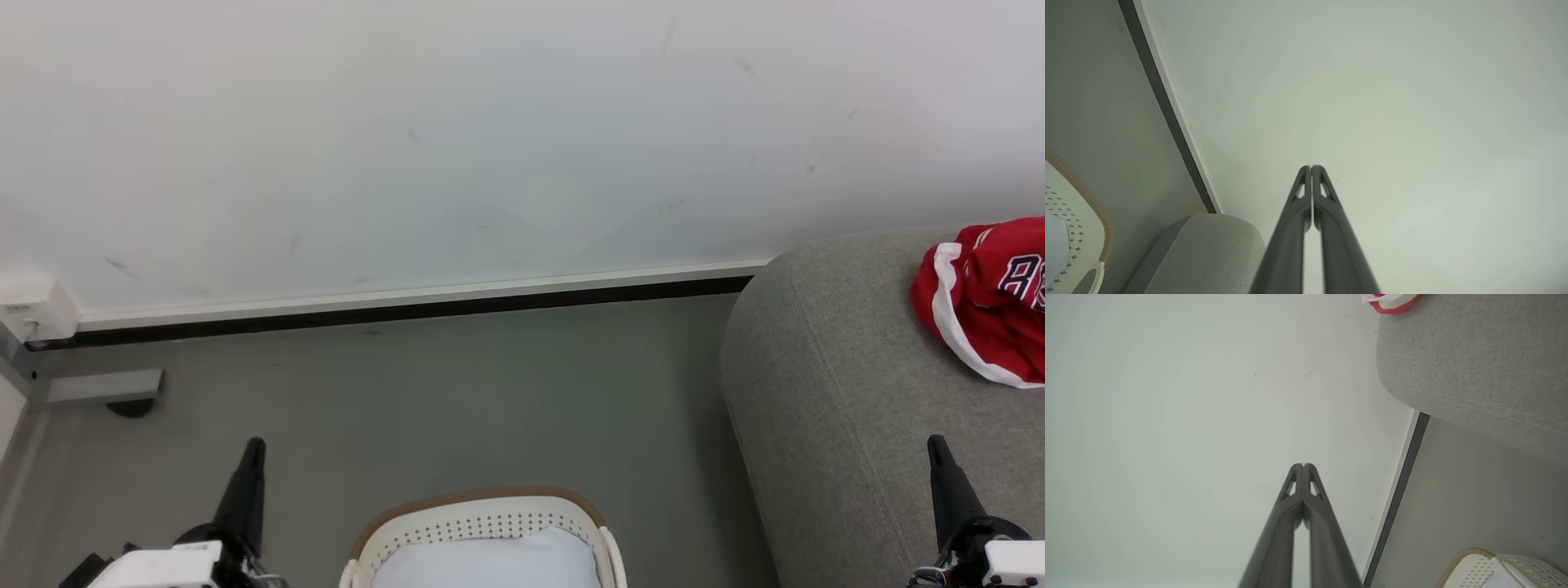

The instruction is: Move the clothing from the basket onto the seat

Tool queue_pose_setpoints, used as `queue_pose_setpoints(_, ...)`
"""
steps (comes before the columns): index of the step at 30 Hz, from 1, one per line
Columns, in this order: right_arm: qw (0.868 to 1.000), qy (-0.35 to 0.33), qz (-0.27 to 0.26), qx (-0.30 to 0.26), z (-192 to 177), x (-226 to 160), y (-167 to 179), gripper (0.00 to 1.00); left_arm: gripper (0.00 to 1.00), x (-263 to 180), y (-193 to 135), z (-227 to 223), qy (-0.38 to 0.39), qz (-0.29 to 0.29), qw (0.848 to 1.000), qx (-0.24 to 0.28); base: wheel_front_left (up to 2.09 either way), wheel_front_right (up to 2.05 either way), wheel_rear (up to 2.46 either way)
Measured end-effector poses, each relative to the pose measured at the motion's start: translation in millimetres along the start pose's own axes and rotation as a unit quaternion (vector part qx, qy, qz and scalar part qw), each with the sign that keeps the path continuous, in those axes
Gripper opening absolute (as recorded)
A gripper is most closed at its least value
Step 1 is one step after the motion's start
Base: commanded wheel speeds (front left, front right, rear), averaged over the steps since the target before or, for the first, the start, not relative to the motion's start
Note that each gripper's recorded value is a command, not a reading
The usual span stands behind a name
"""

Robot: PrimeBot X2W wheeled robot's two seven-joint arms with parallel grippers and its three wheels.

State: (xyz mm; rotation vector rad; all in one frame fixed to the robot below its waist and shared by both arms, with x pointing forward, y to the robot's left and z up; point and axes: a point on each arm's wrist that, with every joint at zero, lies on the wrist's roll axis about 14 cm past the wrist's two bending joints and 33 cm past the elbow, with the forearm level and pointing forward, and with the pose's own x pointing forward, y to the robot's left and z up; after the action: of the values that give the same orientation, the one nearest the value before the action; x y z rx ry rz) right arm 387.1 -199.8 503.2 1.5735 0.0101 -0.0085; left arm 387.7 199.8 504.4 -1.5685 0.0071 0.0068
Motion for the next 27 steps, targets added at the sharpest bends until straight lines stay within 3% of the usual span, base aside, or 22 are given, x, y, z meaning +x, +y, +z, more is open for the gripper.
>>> queue_pose_setpoints(27,1.0,0.0,0.0,0.0,0.0,0.1,0.2,0.0,0.0,0.0,0.0,0.1,0.0,0.0,1.0,0.0,0.0,0.0,0.0)
